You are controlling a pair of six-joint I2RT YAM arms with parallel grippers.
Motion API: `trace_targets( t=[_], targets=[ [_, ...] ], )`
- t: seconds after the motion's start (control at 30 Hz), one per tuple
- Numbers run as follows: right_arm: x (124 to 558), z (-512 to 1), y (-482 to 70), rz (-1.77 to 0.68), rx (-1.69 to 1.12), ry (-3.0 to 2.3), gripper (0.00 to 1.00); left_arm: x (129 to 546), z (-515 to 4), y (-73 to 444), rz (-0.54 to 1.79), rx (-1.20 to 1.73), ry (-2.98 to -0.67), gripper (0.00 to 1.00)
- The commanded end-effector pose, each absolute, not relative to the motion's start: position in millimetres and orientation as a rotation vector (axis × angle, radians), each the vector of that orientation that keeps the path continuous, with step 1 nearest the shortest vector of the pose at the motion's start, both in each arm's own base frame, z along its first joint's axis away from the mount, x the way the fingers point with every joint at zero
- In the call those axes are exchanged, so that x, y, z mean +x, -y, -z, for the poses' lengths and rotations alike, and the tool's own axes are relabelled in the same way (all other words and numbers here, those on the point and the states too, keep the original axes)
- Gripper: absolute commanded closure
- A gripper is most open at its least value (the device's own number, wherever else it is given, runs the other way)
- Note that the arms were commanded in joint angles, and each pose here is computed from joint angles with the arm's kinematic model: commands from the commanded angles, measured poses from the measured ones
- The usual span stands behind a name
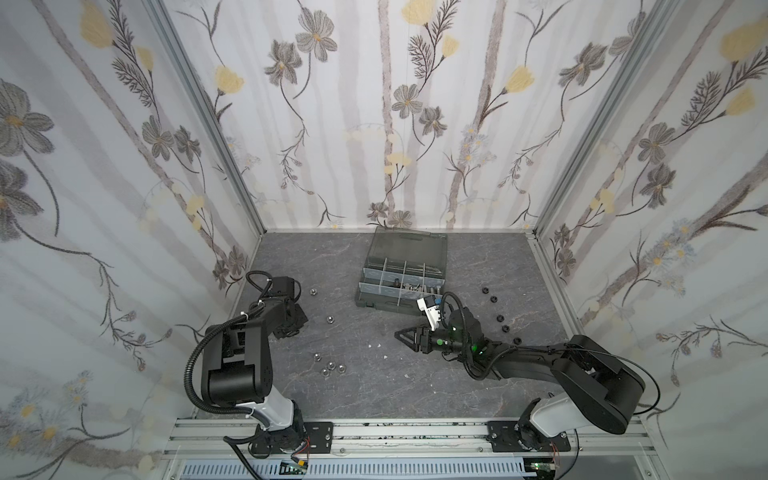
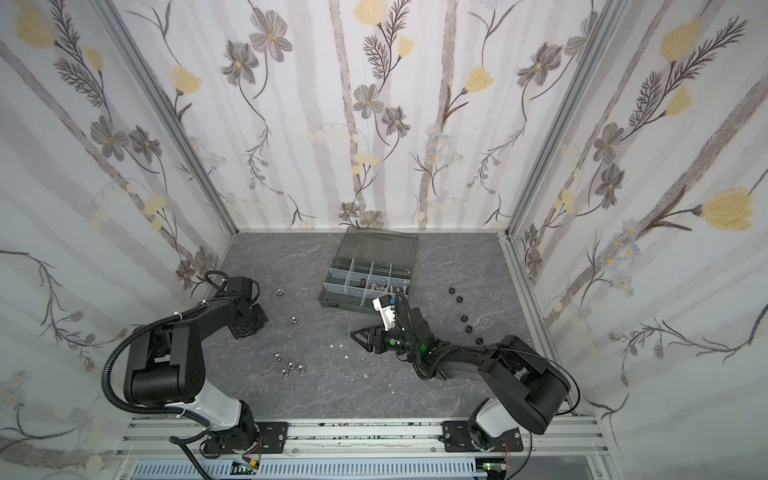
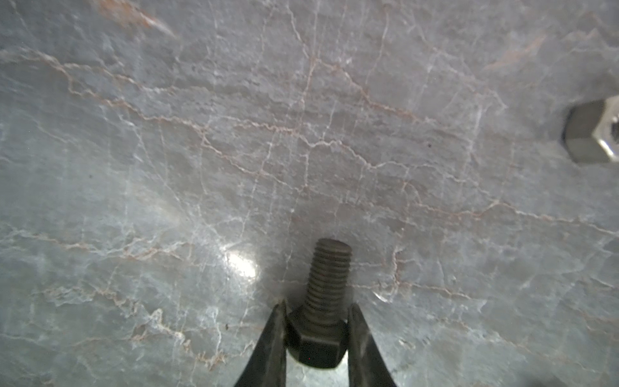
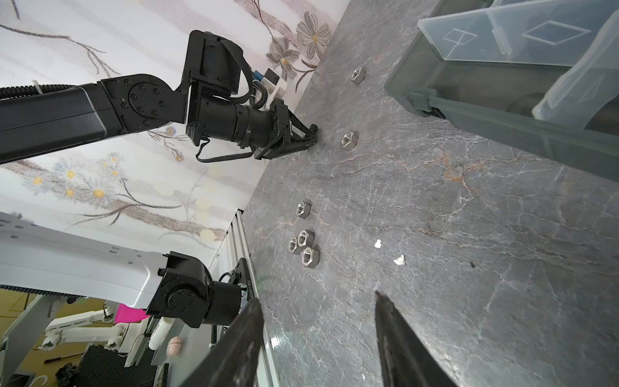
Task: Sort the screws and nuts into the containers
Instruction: 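Lift the black bolt into a box compartment and open the left gripper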
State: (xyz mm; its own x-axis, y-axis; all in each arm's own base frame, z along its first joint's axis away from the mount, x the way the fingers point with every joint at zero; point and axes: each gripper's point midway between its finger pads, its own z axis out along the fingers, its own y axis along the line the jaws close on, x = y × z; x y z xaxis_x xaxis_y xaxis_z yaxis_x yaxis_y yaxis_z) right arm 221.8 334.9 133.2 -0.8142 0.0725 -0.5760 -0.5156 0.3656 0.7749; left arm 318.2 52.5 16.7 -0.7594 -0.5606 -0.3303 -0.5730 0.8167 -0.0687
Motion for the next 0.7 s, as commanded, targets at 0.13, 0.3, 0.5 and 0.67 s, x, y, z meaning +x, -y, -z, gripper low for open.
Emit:
trace_targets(
  t=[0.13, 0.3, 0.5, 0.67],
  targets=[
    [229.4, -140.1, -328.6, -1.467, -0.361, -2.067, 0.45, 325.0, -36.5, -35.7, 0.040, -0.794, -2.659, 0.84],
    [236.4, -140.4, -326.9, -1.417, -0.369, -2.078, 0.45, 340.7, -69.9, -4.3, 0.123, -0.656, -2.616, 0.84],
    [249.7, -148.3, -318.2, -1.337, -0.346, -2.091, 0.45, 353.6, -109.6, 41.7, 0.212, -0.477, -2.559, 0.83],
    [257.1, -158.0, -308.9, -1.256, -0.332, -2.101, 0.45, 366.2, -133.2, 75.5, 0.301, -0.368, -2.515, 0.83]
  ],
)
